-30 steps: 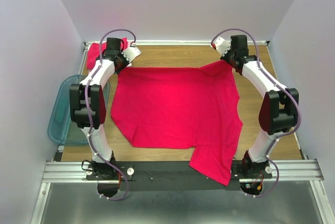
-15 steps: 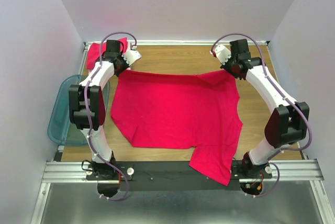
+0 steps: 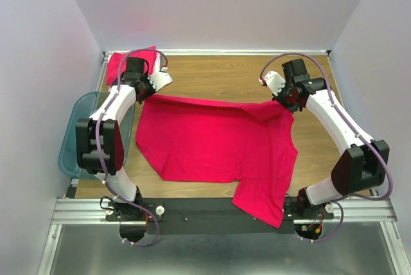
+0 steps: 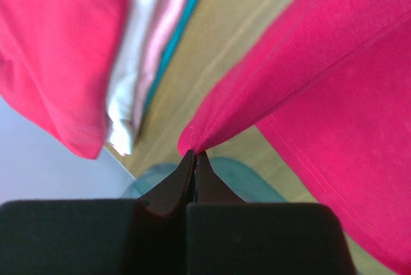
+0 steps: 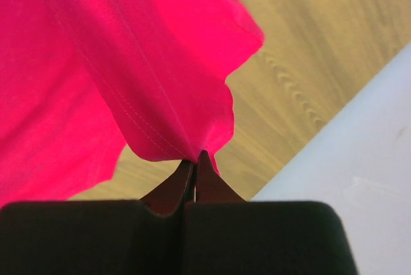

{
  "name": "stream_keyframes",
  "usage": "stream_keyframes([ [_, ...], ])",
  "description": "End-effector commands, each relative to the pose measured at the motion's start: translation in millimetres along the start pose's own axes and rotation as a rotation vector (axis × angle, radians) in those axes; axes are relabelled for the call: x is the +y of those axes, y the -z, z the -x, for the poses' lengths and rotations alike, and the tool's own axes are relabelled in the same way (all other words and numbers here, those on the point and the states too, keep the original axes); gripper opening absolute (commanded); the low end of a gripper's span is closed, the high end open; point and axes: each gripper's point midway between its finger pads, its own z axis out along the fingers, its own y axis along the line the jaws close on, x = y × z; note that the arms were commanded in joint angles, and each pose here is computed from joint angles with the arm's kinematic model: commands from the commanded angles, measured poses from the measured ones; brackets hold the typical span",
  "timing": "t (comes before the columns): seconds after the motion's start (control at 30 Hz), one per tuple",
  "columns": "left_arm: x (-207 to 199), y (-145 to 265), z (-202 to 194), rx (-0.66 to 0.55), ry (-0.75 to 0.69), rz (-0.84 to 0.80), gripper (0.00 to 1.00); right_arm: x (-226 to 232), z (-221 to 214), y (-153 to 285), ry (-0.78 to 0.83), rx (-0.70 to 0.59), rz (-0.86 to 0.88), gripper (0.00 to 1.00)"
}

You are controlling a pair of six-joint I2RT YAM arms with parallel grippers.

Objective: Fold and stack the t-shirts
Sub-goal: Fold the flattened tshirt in 1/3 of the way

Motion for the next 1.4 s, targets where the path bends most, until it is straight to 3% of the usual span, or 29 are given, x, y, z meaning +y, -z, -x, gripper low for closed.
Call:
stream_keyframes([
  [0.0, -16, 6, -17, 0.032, -0.034, -0.032, 0.0, 31, -14, 10, 0.006, 0.023, 0.113, 0.01],
  [0.7, -95, -22, -74, 0.196, -0.029, -0.235, 0.0, 107, -61, -14, 0.06, 0.179, 0.348, 0.01],
  [0.83, -90, -31, -81, 0.243, -0.017, -0.204, 0.0, 114, -61, -16, 0.061, 0.189, 0.373, 0.01],
  [1.17, -79, -34, -74, 0.239, -0.013, -0.184, 0.0, 112, -41, 3, 0.035, 0.135, 0.42, 0.0],
  [1.37, -78, -35, -71, 0.234, -0.006, -0.189, 0.0, 122, -51, 3, 0.048, 0.167, 0.458, 0.0],
])
